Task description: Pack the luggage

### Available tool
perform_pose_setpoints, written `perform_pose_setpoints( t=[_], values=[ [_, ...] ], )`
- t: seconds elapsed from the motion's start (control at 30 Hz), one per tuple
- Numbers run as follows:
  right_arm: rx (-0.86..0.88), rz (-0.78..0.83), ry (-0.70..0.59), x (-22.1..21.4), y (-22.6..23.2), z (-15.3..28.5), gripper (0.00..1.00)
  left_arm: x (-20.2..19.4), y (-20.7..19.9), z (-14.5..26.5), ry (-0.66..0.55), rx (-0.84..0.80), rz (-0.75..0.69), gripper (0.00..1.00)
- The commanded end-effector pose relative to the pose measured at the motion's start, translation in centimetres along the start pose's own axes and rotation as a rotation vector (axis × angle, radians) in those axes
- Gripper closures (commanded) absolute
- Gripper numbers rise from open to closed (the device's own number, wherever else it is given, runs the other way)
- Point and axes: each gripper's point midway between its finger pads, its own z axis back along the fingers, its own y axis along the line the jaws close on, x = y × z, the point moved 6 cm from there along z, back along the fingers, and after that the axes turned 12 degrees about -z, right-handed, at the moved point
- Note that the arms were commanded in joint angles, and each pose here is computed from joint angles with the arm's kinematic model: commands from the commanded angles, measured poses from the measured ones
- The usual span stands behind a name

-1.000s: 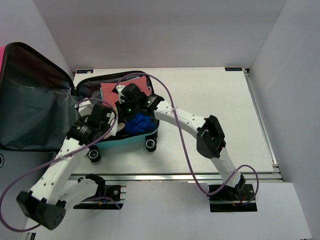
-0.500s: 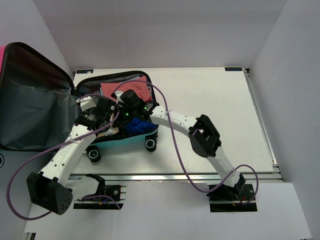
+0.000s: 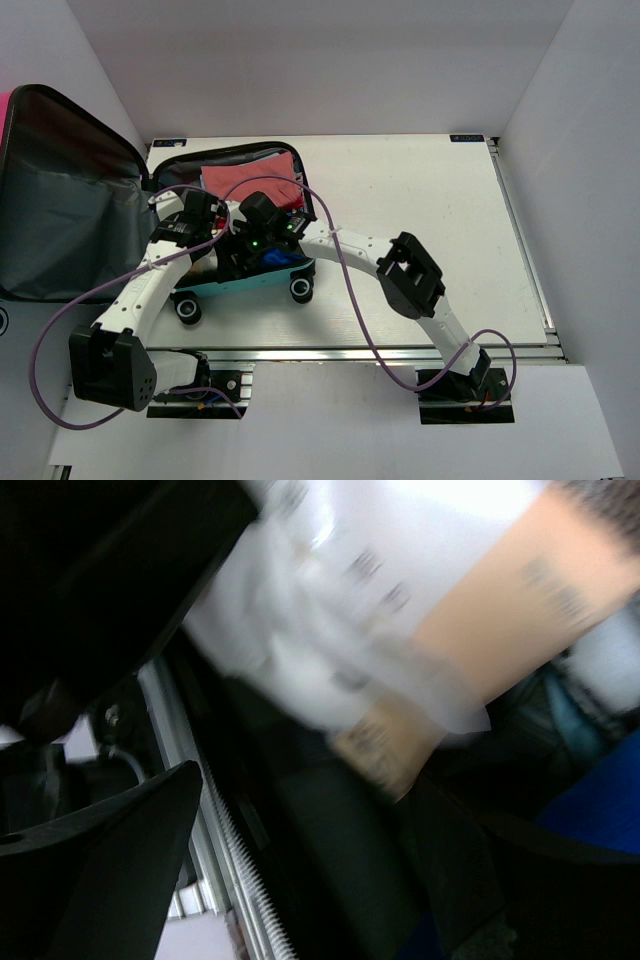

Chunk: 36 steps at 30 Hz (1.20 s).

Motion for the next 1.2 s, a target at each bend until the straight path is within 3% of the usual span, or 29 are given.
perform_pose_setpoints(
  t=[0.0, 0.27, 0.33, 0.47, 0.5, 0.53, 0.63, 0.83, 1.17],
  values=[
    [0.145, 0.069, 0.019, -0.3, 5.6, 4.0, 0.11, 3.1, 0.8, 0.3, -0.151, -0.009, 0.113, 1.00],
    [0.034, 0.076, -0.177, 1.2, 6.2, 11.8, 0.11, 1.7, 0.5, -0.9, -0.075, -0.077, 0.014, 1.00],
    [0.004, 0.059, -0.197, 1.4, 5.5, 13.1, 0.11, 1.7, 0.4, -1.2, -0.042, -0.073, 0.000, 0.77],
    [-0.021, 0.044, -0.205, 1.3, 4.8, 14.6, 0.11, 1.7, 0.4, -1.5, 0.003, -0.057, -0.020, 0.50],
    [-0.029, 0.034, -0.209, 1.3, 4.4, 14.8, 0.11, 1.5, 0.6, -1.5, 0.016, -0.046, -0.028, 0.31],
    [-0.032, 0.031, -0.206, 1.2, 4.2, 14.9, 0.11, 1.6, 0.5, -1.5, 0.020, -0.047, -0.028, 0.22],
    [-0.049, 0.010, -0.204, 0.9, 3.5, 15.5, 0.11, 2.0, 0.4, -1.2, 0.037, -0.061, -0.022, 0.09],
    [-0.064, -0.010, -0.203, 0.6, 2.6, 16.1, 0.11, 4.3, 0.5, 0.9, -0.005, -0.121, 0.016, 0.02],
    [-0.076, -0.027, -0.227, 0.9, 1.4, 17.5, 0.11, 7.4, 2.6, 6.3, -0.124, -0.238, 0.071, 0.02]
  ],
)
